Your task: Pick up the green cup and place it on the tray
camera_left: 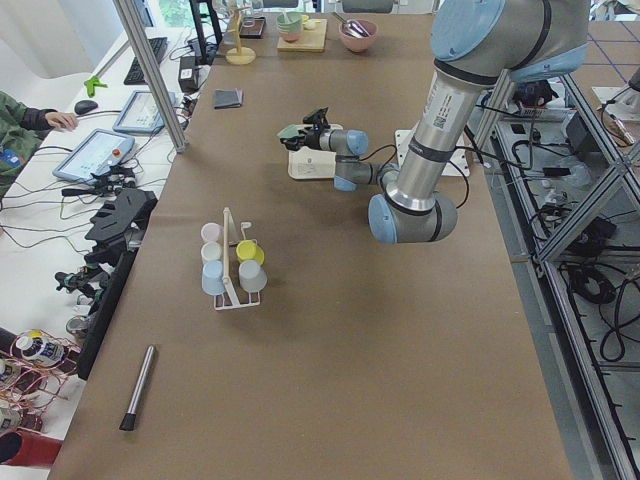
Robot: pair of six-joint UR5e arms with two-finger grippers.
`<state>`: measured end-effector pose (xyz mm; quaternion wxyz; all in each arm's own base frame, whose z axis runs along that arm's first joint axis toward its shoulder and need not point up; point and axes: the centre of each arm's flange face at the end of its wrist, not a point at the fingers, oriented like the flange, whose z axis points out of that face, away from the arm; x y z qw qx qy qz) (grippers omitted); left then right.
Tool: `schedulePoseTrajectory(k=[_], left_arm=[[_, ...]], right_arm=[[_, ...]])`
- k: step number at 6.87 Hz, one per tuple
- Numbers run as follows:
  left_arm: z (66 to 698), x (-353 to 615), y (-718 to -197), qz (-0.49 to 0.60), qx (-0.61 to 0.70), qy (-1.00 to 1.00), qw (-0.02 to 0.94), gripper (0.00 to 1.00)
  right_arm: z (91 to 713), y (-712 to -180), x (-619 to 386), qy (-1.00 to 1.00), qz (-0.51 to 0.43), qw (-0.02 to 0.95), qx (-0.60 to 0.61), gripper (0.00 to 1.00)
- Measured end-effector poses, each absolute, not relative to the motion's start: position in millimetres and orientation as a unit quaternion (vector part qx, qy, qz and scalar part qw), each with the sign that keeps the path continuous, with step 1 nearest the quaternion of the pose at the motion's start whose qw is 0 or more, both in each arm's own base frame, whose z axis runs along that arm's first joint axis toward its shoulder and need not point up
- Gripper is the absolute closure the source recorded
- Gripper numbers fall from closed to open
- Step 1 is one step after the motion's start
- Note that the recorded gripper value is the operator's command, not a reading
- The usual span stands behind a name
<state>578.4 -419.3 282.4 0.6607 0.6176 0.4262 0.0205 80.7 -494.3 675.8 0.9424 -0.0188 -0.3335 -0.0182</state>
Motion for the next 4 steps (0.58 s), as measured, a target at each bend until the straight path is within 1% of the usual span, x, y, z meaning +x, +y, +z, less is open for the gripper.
schedulePoseTrajectory(k=[4], left_arm=[[273.9,593.9,-407.4,0.118,0.612,0.455,0.636,0.89]], right_arm=[[674.8,-494.7,80.6,-0.334,-0.018,0.942,-0.018,0.00]])
